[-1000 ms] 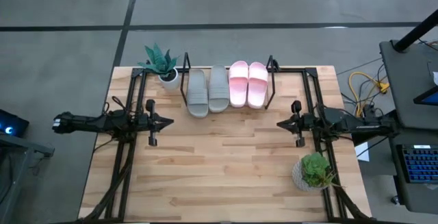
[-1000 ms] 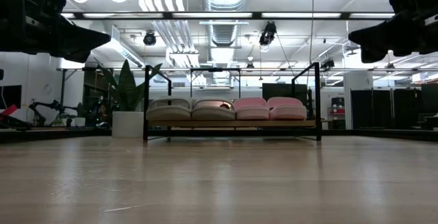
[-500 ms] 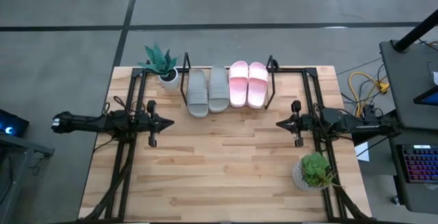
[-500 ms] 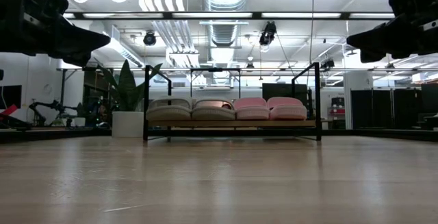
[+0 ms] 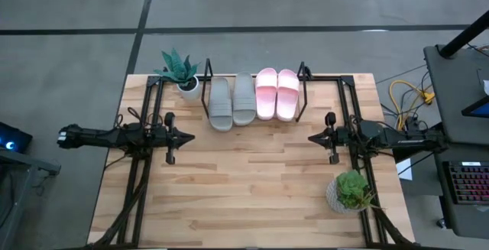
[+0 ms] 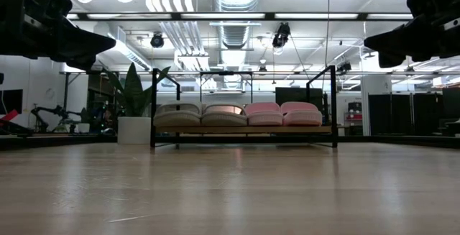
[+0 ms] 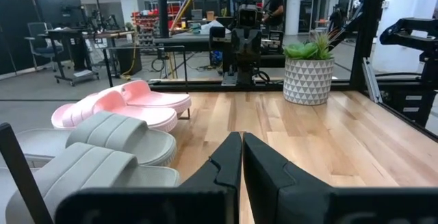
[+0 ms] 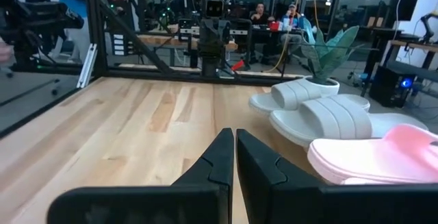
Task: Pick and place slides into the shelf
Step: Return to Home Position
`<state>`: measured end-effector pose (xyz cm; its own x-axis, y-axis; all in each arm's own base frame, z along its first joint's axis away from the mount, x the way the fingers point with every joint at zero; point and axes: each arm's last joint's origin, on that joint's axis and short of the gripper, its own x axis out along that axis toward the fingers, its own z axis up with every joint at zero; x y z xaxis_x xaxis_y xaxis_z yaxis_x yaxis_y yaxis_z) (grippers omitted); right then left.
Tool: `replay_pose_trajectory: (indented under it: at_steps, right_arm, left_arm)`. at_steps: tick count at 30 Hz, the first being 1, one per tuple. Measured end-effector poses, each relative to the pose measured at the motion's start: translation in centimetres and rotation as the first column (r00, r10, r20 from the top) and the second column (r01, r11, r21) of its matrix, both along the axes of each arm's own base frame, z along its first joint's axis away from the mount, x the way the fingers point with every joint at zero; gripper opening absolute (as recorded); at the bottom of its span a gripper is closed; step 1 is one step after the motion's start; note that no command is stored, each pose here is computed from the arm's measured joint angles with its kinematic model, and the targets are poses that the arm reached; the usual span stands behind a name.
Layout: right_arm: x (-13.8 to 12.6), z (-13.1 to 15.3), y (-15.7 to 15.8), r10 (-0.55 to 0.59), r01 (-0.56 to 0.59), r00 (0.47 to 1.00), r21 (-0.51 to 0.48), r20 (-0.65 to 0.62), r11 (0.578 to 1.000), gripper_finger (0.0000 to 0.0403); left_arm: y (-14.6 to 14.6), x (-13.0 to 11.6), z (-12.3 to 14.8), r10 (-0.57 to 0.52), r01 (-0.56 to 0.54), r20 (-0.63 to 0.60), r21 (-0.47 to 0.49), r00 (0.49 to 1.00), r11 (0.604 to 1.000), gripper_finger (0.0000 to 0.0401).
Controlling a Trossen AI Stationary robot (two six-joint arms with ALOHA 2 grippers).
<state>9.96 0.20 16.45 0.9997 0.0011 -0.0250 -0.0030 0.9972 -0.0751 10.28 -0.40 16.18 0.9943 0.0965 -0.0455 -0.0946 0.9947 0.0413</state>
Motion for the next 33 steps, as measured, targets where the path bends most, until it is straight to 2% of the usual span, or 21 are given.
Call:
replay_pose_trajectory:
  at_steps: [33]
  right_arm:
    - [0.0,0.0,0.0,-0.001,0.001,1.0,0.022,-0.001,1.0,0.0008]
  left_arm:
    - [-0.01,0.01,-0.01,-0.002,0.002,-0.002,0.0,1.0,1.0,0.0]
